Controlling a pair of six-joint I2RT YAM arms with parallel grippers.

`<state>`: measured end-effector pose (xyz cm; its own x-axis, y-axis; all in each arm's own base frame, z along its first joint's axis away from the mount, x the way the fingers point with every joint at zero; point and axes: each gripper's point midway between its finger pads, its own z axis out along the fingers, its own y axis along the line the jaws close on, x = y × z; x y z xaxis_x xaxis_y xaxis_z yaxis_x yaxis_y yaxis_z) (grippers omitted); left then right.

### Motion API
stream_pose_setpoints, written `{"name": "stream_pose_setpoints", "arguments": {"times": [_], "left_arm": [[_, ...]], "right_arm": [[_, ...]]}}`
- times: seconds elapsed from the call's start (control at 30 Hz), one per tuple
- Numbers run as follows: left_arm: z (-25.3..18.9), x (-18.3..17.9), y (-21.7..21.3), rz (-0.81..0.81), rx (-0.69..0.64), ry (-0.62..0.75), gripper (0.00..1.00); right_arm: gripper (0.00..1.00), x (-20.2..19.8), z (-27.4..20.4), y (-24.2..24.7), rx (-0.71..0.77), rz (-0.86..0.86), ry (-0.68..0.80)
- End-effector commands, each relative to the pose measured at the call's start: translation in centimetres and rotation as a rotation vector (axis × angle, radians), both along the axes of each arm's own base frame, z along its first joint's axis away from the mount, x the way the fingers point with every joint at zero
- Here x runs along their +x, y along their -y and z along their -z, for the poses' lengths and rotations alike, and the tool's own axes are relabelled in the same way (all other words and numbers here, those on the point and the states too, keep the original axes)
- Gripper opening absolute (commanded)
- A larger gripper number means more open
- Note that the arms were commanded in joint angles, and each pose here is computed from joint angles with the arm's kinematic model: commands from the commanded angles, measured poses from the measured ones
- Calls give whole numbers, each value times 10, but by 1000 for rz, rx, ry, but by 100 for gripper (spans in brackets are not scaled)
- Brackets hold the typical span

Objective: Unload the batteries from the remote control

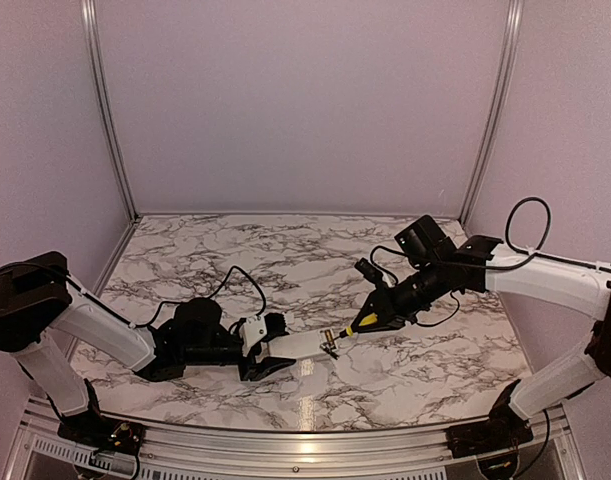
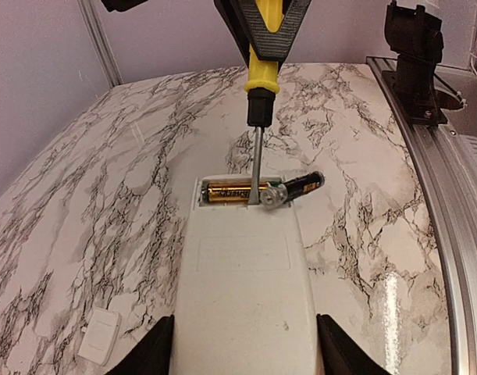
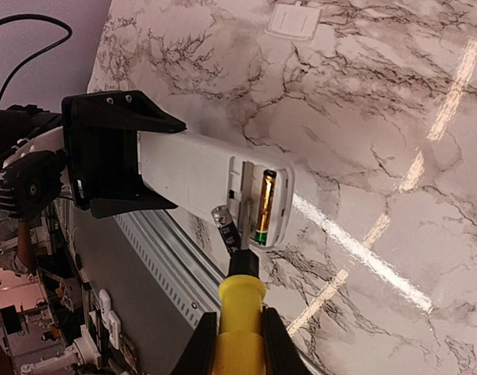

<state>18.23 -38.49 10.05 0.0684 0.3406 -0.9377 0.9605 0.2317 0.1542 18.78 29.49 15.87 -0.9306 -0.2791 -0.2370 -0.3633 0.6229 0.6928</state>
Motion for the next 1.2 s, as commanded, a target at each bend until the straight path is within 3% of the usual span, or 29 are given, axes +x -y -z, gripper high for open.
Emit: {"name": "stream_pose_setpoints", "arguments": {"times": [0.0,0.5,1.17], "left_arm": [[-28,0,10,23,-101,24,0],[-19,16,12,-61,-81,-12,0],[25,13,3,-55,88,-32,0]], "right_arm": [[0,-2,-38,-21,125,-77,47],[0,9,-29,-21,53,-56,42],[0,11,-64,2,-61,-38,137]]}}
